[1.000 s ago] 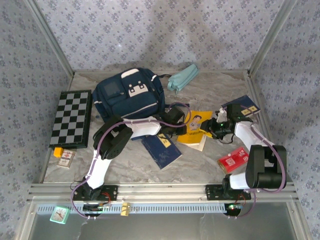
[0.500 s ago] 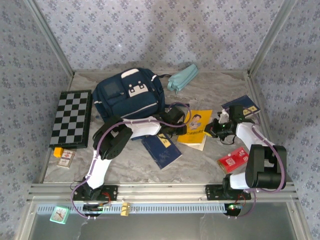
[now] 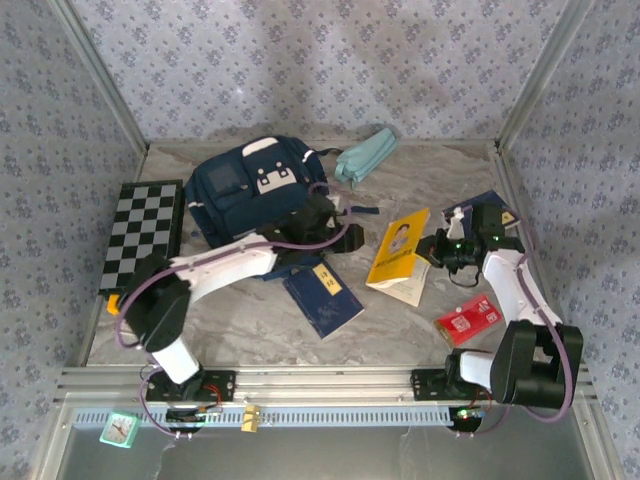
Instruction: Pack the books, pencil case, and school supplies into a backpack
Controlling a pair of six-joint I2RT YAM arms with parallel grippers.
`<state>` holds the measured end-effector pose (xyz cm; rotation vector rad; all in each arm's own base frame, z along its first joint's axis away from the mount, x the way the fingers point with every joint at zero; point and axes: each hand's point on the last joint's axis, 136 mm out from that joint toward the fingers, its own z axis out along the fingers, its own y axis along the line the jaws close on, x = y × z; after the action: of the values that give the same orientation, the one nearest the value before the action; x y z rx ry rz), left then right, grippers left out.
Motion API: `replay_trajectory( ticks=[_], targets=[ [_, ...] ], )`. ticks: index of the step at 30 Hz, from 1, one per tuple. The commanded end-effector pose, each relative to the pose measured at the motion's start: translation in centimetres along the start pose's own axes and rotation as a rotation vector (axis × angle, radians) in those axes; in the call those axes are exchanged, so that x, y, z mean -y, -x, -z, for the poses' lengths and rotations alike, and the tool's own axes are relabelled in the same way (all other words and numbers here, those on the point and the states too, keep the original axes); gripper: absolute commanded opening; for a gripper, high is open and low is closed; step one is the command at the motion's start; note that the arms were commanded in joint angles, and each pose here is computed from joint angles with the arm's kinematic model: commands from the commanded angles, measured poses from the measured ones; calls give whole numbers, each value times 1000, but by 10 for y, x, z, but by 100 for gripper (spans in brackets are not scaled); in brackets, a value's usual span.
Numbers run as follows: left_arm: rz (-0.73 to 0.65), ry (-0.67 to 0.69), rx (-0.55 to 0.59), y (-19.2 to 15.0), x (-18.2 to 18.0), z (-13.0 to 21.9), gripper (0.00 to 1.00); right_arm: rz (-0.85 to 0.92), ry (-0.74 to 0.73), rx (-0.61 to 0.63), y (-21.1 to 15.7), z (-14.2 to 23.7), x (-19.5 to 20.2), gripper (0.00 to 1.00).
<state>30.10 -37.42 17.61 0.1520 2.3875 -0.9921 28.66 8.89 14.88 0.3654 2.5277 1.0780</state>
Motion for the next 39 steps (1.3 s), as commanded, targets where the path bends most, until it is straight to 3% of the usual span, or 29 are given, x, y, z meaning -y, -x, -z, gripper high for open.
replay_trajectory(
  ticks=[1,10,16,23,27,32,39],
  targets=[
    [29,-50,9,2,-8,25,61,117,141,-3,1,20,-59,0],
    [141,-224,97,22,-20,84,81,266,370,-41,-7,37,-148,0],
    [102,-380,137,31,6,103,92,316,492,-68,-9,38,-192,0],
    [205,-389,147,34,-2,103,93,320,558,-65,-4,35,-214,0],
    [340,-328,158,25,-23,96,92,283,503,-70,-3,17,-205,0],
    [384,-154,183,18,-63,94,92,233,412,-149,-26,-33,-177,0],
    [542,-48,147,-28,-96,82,89,107,242,-164,-44,-77,-108,0]
  ],
)
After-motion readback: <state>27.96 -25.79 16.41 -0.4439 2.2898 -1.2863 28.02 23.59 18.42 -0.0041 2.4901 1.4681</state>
